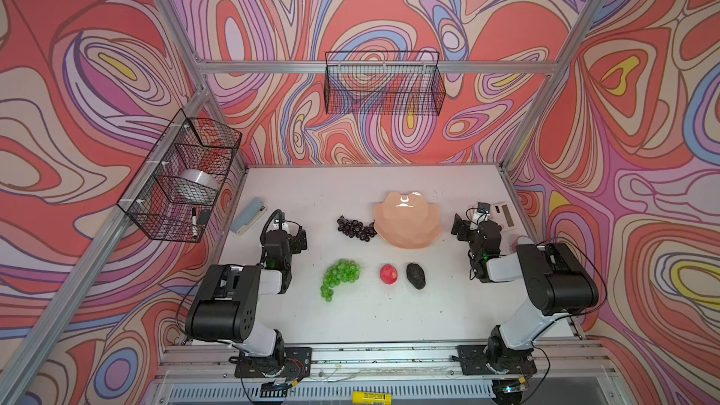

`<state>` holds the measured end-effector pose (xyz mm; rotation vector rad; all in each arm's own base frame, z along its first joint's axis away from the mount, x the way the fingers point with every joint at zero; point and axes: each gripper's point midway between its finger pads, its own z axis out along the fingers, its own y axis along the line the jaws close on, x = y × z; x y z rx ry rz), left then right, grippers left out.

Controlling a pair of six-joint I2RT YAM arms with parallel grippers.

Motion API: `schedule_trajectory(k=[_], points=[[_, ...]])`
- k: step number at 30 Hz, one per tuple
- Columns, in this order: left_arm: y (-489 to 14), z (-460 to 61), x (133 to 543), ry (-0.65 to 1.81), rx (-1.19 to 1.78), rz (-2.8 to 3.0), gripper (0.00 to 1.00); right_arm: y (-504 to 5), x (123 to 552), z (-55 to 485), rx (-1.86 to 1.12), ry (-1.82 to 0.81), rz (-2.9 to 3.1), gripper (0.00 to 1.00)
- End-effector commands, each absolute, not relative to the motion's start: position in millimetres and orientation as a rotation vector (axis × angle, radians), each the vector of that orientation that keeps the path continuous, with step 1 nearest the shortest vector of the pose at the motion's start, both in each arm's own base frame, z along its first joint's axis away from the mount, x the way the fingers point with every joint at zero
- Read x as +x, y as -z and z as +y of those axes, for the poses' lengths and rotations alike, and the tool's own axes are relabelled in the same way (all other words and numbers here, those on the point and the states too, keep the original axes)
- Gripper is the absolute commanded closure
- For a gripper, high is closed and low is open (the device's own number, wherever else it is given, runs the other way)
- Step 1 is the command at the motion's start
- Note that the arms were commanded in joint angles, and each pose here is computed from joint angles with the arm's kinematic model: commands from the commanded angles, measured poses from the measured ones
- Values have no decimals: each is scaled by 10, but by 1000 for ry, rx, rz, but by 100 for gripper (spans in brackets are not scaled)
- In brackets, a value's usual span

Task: Arrange fruit in a fruit bowl
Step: Pick up the fruit from the center of the table.

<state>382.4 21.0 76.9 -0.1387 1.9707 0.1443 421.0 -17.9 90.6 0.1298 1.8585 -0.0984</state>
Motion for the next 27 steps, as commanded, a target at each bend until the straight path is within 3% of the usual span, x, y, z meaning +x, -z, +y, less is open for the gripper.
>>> schedule_trajectory(k=[1, 27], points=[[-902, 202, 3905, -157, -127, 1915, 0, -942, 4261, -212, 135, 109, 1841, 1], [-895, 186, 3918, -133, -113, 1924, 0, -938, 4264, -210, 135, 109, 1843, 2]])
